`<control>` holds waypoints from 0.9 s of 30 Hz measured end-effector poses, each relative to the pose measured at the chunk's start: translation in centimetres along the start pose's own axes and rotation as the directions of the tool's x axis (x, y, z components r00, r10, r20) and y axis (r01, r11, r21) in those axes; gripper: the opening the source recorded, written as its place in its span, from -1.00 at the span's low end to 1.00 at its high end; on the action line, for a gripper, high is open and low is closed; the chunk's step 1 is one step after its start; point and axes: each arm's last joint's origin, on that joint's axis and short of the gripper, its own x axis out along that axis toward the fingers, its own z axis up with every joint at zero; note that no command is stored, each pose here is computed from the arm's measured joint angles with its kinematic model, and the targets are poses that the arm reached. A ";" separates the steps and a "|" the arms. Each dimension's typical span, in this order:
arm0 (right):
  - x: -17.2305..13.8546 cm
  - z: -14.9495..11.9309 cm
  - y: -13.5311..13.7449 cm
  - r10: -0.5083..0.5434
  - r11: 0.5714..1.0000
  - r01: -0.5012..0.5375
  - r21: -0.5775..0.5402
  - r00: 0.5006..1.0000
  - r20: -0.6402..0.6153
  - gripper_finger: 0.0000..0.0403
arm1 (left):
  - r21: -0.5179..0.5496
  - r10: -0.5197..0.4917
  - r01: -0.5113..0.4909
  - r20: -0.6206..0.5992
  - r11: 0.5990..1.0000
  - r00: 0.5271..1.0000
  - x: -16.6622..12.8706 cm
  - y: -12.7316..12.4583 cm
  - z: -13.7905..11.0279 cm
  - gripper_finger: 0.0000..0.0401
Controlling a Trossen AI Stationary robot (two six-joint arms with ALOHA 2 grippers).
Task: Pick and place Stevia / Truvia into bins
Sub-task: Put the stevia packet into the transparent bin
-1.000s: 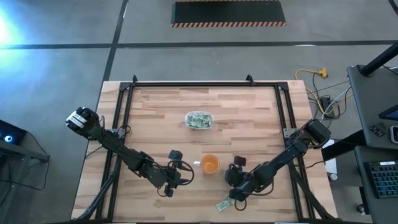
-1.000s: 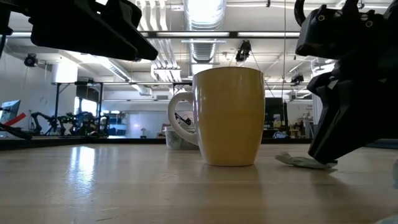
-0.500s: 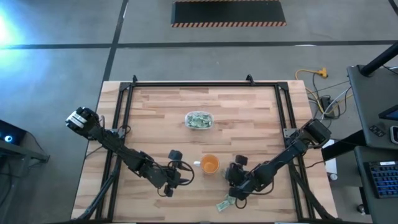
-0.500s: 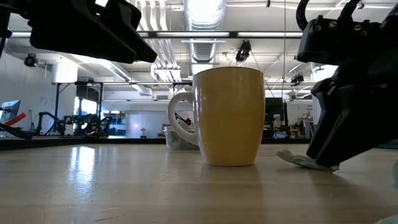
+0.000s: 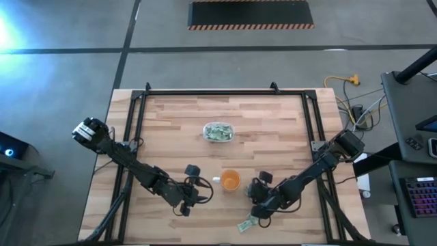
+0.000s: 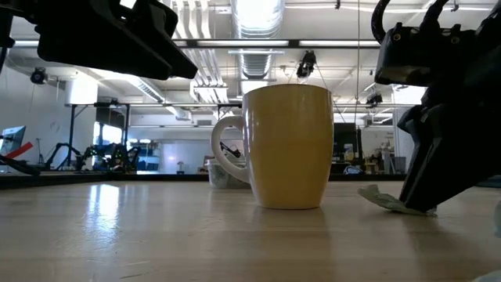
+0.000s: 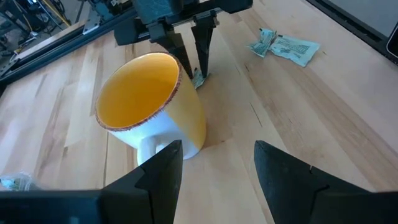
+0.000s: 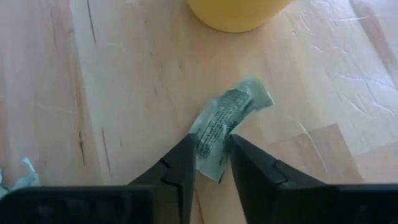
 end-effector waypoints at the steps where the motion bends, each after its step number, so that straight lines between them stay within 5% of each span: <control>1: 0.0 0.0 0.0 0.002 1.000 -0.002 0.000 1.000 -0.001 -0.58 | 0.000 0.000 0.000 0.000 1.000 1.000 0.0 0.0 0.0 -0.09; 9: -0.2 0.1 0.1 0.007 0.999 -0.007 -0.038 1.000 -0.006 -0.92 | -0.001 0.000 0.000 0.000 1.000 1.000 0.0 0.0 0.0 -0.09; 14: -1.2 0.4 -0.4 -0.018 0.996 0.020 -0.083 1.000 0.022 -0.95 | -0.001 0.000 0.000 0.000 1.000 1.000 0.0 0.0 0.0 -0.09; 27: -3.9 5.0 -4.8 -0.267 0.946 0.301 -0.119 0.934 0.239 -0.96 | 0.001 0.000 0.000 -0.002 1.000 1.000 0.0 0.0 0.0 -0.09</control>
